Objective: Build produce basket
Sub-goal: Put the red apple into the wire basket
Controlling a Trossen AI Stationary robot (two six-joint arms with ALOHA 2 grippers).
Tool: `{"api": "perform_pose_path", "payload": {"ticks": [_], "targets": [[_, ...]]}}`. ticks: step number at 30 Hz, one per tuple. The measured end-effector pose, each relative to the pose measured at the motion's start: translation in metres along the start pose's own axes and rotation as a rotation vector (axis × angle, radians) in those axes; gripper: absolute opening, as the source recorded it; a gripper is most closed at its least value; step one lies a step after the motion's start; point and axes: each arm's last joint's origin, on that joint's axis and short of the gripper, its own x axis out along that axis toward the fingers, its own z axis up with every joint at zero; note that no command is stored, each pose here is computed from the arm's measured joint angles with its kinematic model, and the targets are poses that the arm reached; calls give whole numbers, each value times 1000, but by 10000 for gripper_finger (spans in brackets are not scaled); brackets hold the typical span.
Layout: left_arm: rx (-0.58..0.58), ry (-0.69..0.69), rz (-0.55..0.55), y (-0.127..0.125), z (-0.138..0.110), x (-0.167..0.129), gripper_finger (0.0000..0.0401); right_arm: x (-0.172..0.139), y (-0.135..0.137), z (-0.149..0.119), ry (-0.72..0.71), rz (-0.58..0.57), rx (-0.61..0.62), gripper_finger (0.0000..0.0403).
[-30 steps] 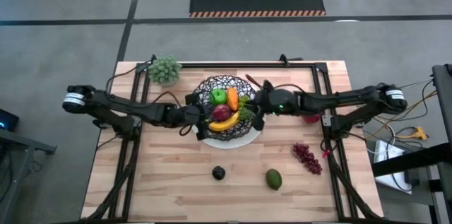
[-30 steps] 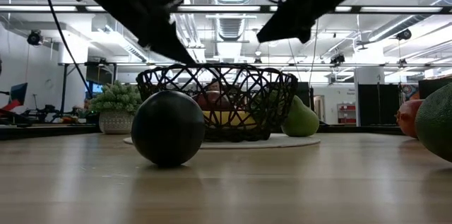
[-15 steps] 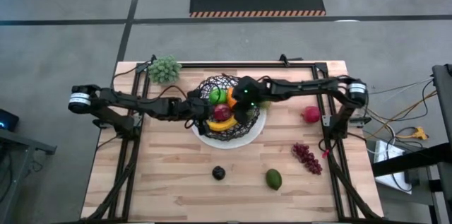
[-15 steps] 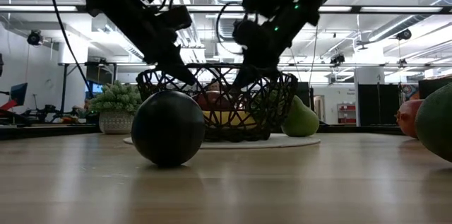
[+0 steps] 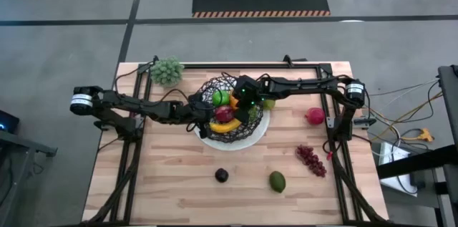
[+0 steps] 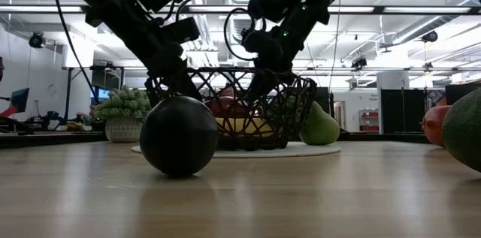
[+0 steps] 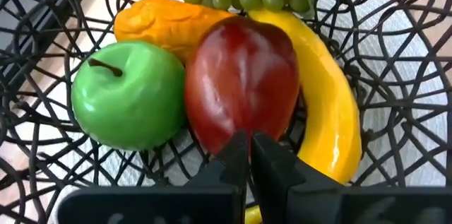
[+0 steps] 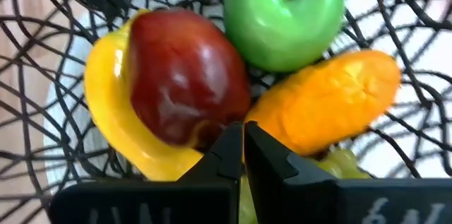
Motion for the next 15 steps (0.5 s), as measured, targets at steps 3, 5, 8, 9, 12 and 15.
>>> {"api": "perform_pose_path", "payload": {"ticks": [3, 5, 8, 9, 12, 15], "targets": [[-2, -7, 0, 0, 0, 0, 1, 1, -1, -2, 6, -3, -1, 9], [-5, -15, 0, 0, 1, 0, 1, 6, -1, -3, 8, -2, -2, 8], [-8, -28, -1, 0, 2, 0, 1, 14, -2, -5, 21, -2, -4, 8], [-9, -35, -2, 0, 3, 0, 1, 16, -2, -4, 14, 3, -7, 9], [-16, -58, -3, 1, 7, -5, 1, 20, -1, -4, 4, 19, -13, 9], [-28, -110, -9, 3, 15, -16, 1, 21, 0, -2, -15, 75, -17, 9]]}}
